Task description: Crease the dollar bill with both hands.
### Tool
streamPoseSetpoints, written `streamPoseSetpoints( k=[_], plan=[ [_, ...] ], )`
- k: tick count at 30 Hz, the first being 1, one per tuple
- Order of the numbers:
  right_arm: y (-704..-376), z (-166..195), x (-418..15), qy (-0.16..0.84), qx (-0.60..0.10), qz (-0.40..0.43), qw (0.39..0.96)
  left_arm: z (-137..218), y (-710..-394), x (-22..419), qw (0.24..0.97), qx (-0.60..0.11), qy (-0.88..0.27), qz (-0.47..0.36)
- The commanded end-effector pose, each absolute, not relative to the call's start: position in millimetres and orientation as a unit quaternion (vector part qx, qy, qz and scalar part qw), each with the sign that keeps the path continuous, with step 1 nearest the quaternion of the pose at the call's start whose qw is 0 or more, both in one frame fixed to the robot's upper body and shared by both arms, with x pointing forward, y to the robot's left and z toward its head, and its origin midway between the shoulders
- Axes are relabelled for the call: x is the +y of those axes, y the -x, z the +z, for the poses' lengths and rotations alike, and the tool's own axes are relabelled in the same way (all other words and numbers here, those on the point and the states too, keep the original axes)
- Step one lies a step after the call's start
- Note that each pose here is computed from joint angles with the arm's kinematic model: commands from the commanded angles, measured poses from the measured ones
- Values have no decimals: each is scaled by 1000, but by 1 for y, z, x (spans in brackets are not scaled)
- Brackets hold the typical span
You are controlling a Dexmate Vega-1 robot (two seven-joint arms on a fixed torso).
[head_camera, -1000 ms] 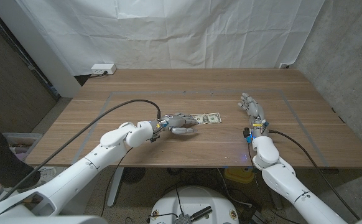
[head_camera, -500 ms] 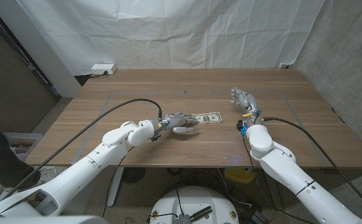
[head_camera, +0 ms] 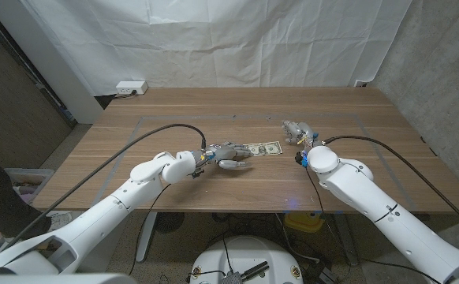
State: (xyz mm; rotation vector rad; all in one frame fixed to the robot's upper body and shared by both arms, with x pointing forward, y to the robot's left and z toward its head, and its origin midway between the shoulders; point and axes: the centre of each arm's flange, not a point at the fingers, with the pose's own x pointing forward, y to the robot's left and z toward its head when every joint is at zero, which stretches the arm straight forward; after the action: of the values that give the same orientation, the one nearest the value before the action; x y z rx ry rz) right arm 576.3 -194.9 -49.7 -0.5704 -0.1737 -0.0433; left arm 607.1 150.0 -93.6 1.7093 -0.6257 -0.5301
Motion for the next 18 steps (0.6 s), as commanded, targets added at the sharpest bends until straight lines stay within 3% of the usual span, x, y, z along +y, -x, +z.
streamPoseSetpoints(
  k=[1,9,18],
  plan=[
    [-583,-56,-201,379,1,-48,924,-95,-608,150,583,-263,-731,-235],
    [-584,-51,-194,395,-18,-63,916,-95,-608,150,583,-264,-732,-232],
    [-587,-57,-204,269,-75,-23,960,-94,-608,149,581,-264,-734,-232]
  ],
)
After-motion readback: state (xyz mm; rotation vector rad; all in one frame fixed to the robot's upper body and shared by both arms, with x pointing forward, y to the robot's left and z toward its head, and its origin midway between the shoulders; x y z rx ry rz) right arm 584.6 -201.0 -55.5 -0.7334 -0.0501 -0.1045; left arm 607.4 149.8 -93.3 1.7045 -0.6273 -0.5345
